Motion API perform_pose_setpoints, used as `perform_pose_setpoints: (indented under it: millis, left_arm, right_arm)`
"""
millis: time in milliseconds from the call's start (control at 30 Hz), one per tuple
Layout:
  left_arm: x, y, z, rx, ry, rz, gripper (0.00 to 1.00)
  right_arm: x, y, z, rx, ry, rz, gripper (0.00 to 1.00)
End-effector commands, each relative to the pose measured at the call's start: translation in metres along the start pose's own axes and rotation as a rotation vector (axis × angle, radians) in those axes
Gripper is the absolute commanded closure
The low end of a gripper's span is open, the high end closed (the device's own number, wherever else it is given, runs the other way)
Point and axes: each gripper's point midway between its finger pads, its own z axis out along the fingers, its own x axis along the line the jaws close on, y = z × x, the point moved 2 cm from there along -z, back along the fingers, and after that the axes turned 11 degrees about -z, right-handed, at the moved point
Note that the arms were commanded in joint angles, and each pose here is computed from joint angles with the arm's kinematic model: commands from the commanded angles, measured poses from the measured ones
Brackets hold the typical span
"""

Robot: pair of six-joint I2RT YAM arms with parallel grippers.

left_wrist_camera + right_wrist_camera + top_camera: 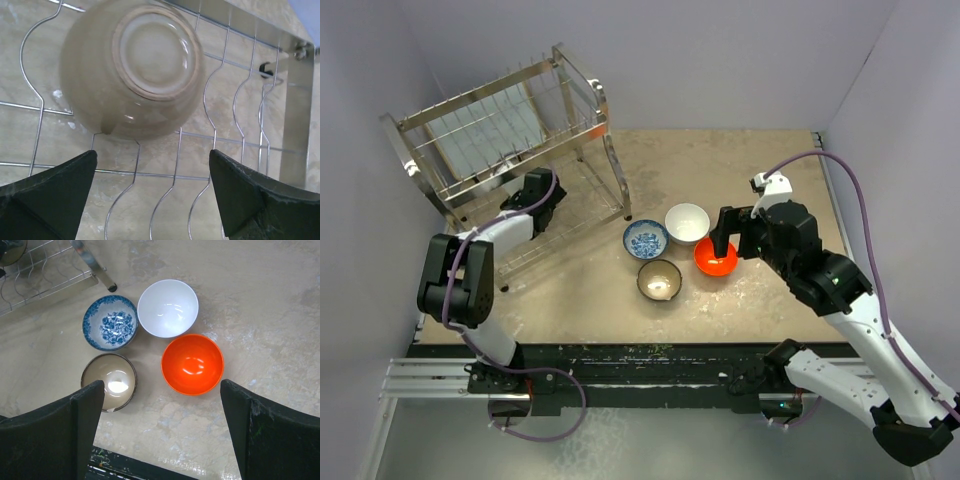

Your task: Load the bowls into the dish rack

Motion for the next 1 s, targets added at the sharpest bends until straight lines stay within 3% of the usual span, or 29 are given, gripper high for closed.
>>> perform_pose_setpoints:
  millis: [0,500,967]
  left_arm:
    - [0.024,0.019,-0.005,-0.056,0.079,-0.037,0.02]
    - [-0.050,0.011,-0.050,0.033,-0.247,-0.060,0.03]
    - [-0.106,-0.006,-0.005,0.002,-0.373,0.015,0.03]
  right_arm:
    - [0.003,0.008,-0.001,-0.038,0.015,0.011,0.01]
    - [0.005,0.008,0.010,-0.031,0.017,-0.002,0.01]
    - [0.006,0.006,0.023,-0.018,0.005,-0.016,0.01]
